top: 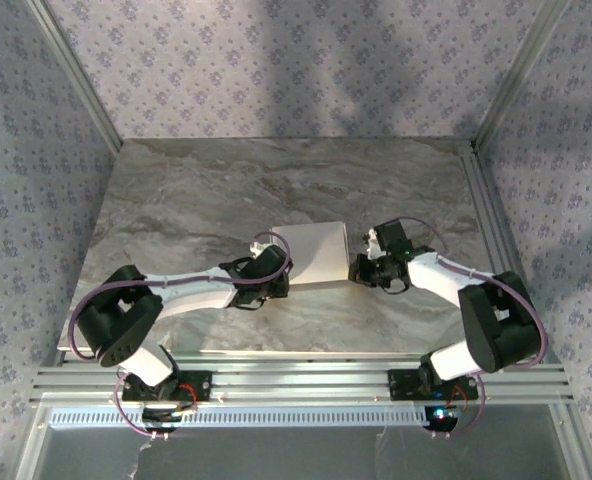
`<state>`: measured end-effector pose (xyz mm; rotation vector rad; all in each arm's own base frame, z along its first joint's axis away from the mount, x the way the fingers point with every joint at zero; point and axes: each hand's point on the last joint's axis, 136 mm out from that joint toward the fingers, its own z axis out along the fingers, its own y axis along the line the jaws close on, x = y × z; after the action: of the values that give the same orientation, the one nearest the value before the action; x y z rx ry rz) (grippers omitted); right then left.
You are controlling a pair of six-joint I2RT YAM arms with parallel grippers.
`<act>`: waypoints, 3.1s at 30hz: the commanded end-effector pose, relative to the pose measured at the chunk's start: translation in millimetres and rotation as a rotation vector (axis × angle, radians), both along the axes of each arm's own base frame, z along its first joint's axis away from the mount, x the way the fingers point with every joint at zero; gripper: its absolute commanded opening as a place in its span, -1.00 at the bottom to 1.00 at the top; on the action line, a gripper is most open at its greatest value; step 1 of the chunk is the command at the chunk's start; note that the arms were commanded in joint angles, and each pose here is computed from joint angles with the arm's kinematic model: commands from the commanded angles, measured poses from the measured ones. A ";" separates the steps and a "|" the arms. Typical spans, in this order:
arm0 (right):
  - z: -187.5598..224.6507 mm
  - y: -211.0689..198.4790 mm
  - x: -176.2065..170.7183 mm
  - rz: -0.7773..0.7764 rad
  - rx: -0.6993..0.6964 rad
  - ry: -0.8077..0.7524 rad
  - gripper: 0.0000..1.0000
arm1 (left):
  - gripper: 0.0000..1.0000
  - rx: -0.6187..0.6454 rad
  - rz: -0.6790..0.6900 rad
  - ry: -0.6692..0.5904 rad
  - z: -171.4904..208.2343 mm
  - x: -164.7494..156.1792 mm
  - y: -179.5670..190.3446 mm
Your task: Fold the paper box
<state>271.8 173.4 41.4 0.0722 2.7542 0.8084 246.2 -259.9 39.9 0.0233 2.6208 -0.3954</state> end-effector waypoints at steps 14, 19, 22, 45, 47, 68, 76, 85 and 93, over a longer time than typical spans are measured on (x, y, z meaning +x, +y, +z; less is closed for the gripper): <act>4.7 0.2 17.0 0.017 0.002 -0.005 -0.84 | -0.13 -0.087 -0.003 -0.060 58.9 10.4 9.4; 6.6 0.7 18.4 0.016 0.004 -0.005 -0.84 | -0.12 -0.102 0.008 -0.053 58.5 21.2 14.6; 7.8 1.1 19.2 0.015 0.005 -0.007 -0.84 | -0.09 -0.118 0.009 -0.037 52.0 29.4 11.3; 3.2 1.2 29.8 0.038 0.021 0.001 -0.86 | 0.11 0.145 -0.025 0.088 -23.7 86.4 6.4; 2.0 -1.5 31.6 0.046 0.014 -0.005 -0.87 | 0.10 0.155 -0.023 0.095 -27.2 85.5 8.0; -16.7 -15.1 41.8 0.104 -0.092 -0.119 -0.93 | 0.02 0.176 -0.044 0.137 -39.4 84.5 10.0; -21.2 -20.7 45.3 0.103 -0.285 -0.177 -0.96 | 0.02 0.170 -0.055 0.139 -39.1 84.1 8.3; -32.9 -26.0 50.9 0.062 -0.467 -0.177 -0.95 | 0.01 0.159 -0.064 0.148 -41.6 82.6 9.2; -47.4 -19.5 49.8 0.077 -0.485 -0.144 -0.93 | 0.00 0.140 -0.066 0.152 -39.4 81.3 10.3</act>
<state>349.6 170.7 32.9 -0.1737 2.5885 0.2597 361.8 -270.7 44.8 0.0690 2.6281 -0.3529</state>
